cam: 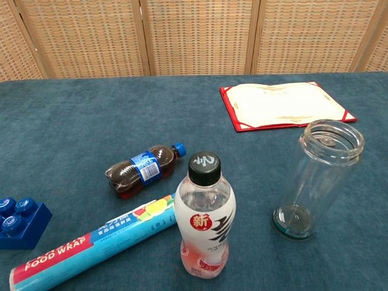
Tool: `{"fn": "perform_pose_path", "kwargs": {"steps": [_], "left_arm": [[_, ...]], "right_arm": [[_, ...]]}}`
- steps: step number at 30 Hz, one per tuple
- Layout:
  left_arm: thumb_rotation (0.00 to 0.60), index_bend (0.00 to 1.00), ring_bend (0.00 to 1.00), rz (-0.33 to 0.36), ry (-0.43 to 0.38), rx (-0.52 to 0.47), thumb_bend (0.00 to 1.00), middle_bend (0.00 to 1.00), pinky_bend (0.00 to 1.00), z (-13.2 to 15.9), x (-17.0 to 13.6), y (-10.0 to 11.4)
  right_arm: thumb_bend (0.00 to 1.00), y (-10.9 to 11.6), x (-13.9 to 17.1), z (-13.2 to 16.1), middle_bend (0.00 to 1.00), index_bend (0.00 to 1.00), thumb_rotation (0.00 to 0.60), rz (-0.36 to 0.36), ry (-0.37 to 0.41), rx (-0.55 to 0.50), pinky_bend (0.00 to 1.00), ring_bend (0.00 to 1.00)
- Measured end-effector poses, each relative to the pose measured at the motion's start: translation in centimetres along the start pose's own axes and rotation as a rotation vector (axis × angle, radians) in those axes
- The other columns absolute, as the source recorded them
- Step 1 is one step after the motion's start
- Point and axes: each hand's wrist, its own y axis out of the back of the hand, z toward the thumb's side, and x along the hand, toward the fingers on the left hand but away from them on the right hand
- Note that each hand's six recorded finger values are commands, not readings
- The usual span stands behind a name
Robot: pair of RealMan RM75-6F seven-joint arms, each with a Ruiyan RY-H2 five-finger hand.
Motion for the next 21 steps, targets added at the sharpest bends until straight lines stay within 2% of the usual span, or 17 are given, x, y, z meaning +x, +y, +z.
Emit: {"fn": "perform_pose_path", "kwargs": {"steps": [10, 16, 21], "left_arm": [[0.600, 0.00, 0.00, -0.003, 0.002, 0.011, 0.21, 0.00, 0.00, 0.0, 0.2, -0.2], [0.600, 0.00, 0.00, -0.001, 0.000, 0.014, 0.21, 0.00, 0.00, 0.1, 0.2, -0.2], [0.600, 0.00, 0.00, -0.009, 0.002, 0.015, 0.21, 0.00, 0.00, 0.0, 0.3, -0.4]], "right_arm": [[0.14, 0.8, -6.6, 2.9, 0.08, 0.37, 0.600, 0.017, 0.095, 0.051, 0.27, 0.00], [0.18, -0.7, -11.3, 5.6, 0.15, 0.44, 0.600, 0.097, 0.146, 0.108, 0.31, 0.02], [0.25, -1.9, -13.8, 7.2, 0.19, 0.48, 0.600, 0.125, 0.156, 0.118, 0.34, 0.05]]}}
